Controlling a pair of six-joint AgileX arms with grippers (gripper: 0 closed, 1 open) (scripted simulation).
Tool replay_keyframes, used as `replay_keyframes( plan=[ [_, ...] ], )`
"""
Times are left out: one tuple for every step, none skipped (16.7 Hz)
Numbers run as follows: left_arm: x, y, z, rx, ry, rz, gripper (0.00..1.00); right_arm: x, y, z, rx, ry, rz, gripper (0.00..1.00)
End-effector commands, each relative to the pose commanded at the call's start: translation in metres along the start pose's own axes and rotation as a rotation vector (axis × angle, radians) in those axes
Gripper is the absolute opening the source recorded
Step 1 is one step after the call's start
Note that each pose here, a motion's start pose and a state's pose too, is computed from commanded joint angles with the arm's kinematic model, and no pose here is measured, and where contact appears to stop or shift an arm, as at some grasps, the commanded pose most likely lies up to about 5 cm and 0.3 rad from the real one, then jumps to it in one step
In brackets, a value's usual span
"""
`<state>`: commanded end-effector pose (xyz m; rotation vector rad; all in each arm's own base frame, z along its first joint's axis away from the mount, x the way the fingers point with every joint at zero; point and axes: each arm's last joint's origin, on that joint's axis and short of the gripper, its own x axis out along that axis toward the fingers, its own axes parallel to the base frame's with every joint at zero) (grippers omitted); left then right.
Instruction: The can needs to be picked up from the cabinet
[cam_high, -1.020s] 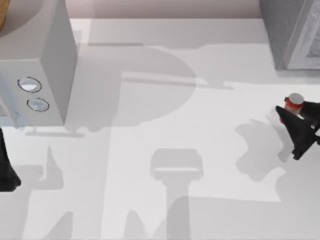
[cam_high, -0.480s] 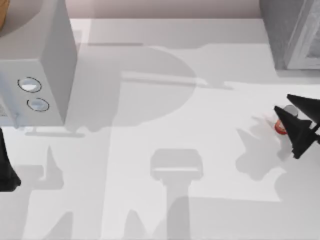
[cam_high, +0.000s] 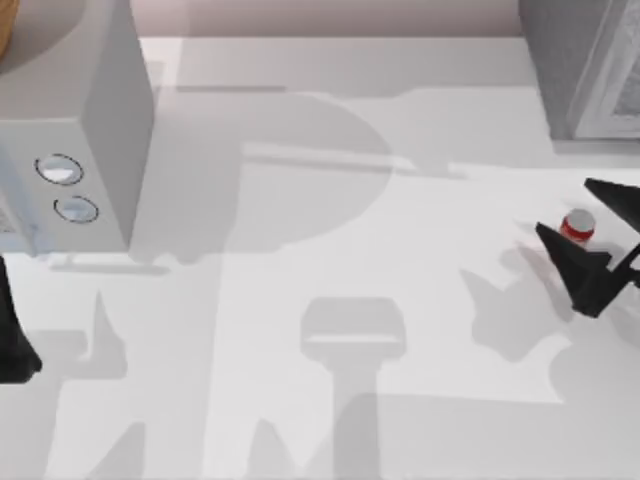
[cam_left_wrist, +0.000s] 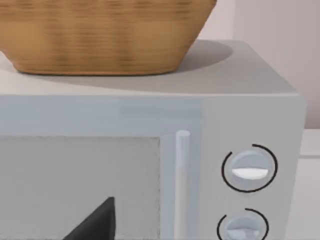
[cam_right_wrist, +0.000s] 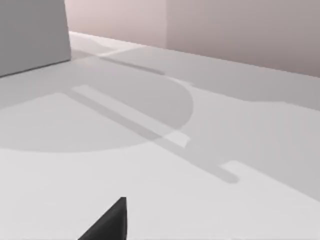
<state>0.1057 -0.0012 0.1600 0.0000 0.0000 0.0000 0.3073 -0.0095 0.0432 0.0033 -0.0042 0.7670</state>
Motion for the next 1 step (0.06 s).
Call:
replay_keyframes(
  plan=[
    [0.0,0.0,0.0,0.0,0.0,0.0,1.0,0.0,0.0,0.0,0.0,0.0,0.0,1.0]
  ],
)
